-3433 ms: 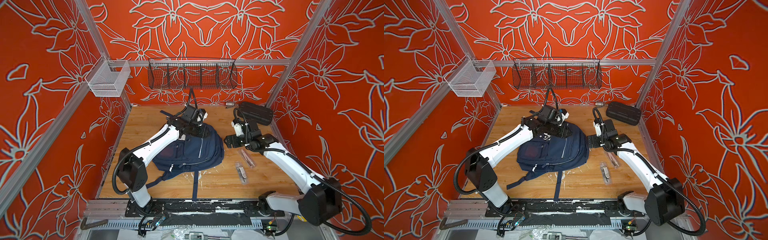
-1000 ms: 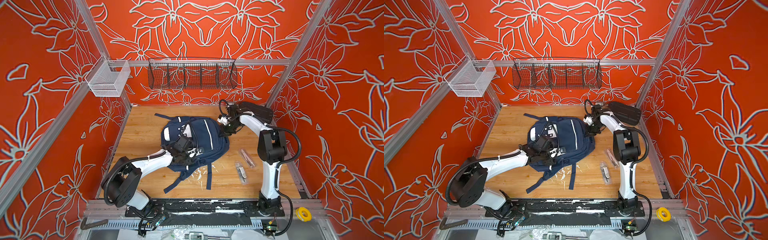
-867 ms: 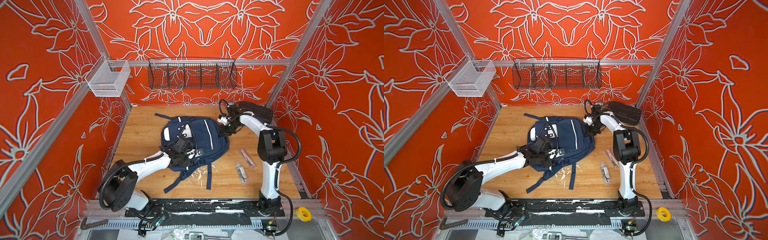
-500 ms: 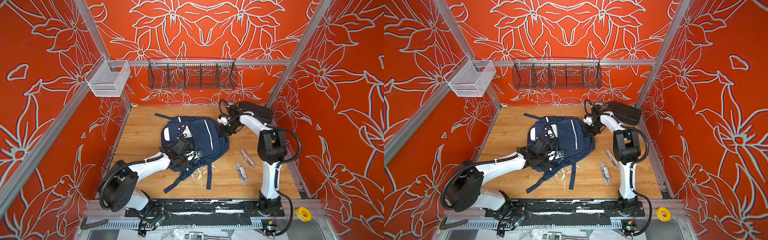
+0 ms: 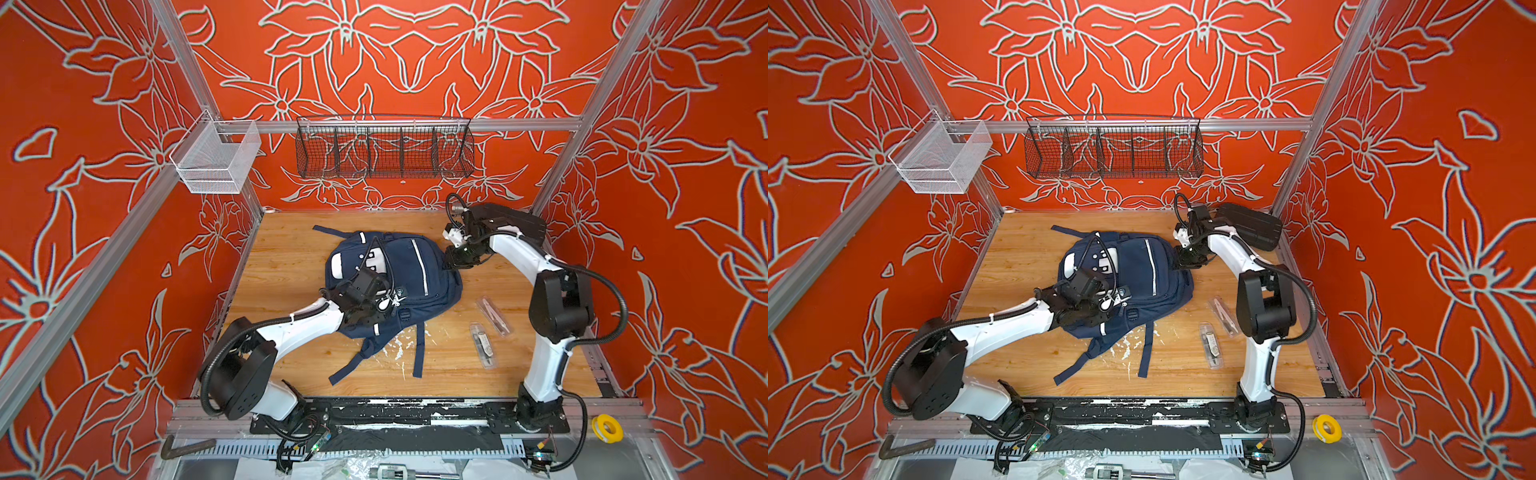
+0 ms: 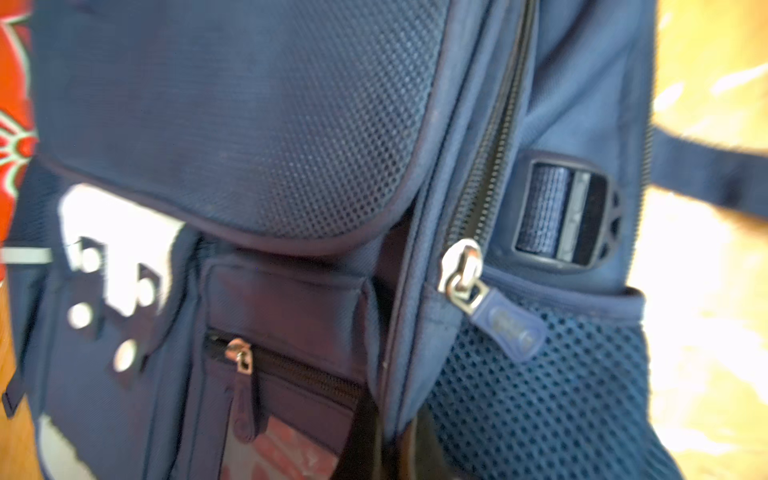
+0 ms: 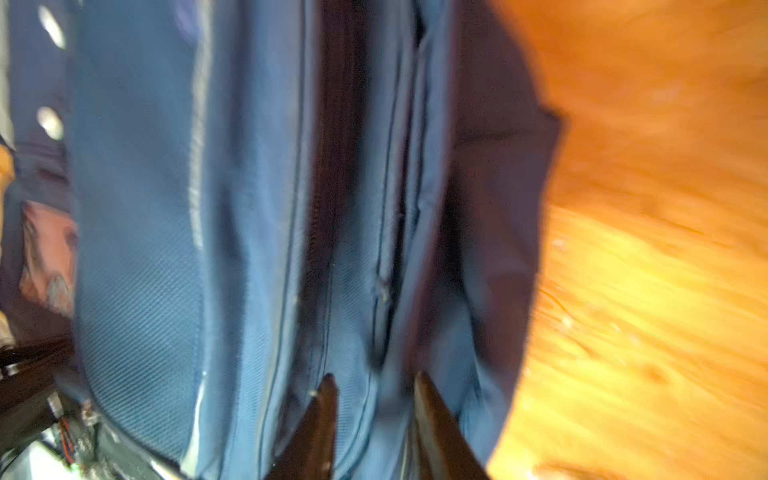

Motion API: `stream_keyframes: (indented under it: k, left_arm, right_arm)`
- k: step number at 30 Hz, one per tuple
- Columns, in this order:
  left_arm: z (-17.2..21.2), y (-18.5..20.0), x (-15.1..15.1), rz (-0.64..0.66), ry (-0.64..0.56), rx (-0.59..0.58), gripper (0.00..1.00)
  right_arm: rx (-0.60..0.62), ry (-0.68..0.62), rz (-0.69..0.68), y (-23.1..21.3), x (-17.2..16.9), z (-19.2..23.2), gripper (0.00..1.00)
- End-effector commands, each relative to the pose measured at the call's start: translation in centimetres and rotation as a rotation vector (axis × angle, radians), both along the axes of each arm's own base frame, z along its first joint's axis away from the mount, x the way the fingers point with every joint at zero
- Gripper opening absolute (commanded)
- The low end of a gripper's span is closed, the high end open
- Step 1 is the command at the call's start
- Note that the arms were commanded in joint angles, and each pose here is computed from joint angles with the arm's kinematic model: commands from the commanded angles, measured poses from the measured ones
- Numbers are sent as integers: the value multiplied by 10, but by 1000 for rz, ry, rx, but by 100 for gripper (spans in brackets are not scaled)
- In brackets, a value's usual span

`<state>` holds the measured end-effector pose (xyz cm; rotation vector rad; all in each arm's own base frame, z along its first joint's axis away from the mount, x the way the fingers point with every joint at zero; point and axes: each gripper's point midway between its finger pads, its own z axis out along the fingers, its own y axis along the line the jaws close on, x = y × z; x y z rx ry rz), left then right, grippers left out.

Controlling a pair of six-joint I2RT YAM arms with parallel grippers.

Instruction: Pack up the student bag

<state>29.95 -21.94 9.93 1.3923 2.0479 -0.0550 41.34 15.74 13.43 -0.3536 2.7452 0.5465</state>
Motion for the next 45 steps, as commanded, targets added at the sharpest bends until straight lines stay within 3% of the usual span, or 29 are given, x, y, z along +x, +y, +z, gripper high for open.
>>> stream_keyframes:
  k: [1,5,8,13,18,22,25,30,35,45]
  left_arm:
    - [48,-14,-6,26,-3,-172,0]
    - [61,-17,-8,84,32,-242,0]
    - [68,-22,-9,114,72,-298,0]
    - [82,-32,-9,134,107,-377,0]
    - [87,-40,-13,136,136,-412,0]
    - [90,-53,-16,133,198,-453,0]
    - [92,-65,-18,127,245,-470,0]
    - [95,-79,-15,161,296,-506,0]
    - [99,-91,-9,220,329,-558,0]
    - [113,-110,-3,266,410,-653,0]
  right_arm:
    - [-14,-254,-61,-11,21,54,44]
    - [-25,-472,-93,-23,18,98,58]
    - [21,-565,-42,-19,0,116,58]
    - [94,-687,102,8,-51,116,51]
    - [112,-791,354,56,-119,101,46]
    - [180,-826,441,82,-161,85,38]
    - [135,-892,493,92,-180,69,35]
    - [-39,-1011,497,96,-182,61,32]
    - [-151,-1122,393,90,-175,72,32]
    - [-320,-1175,321,84,-162,61,34]
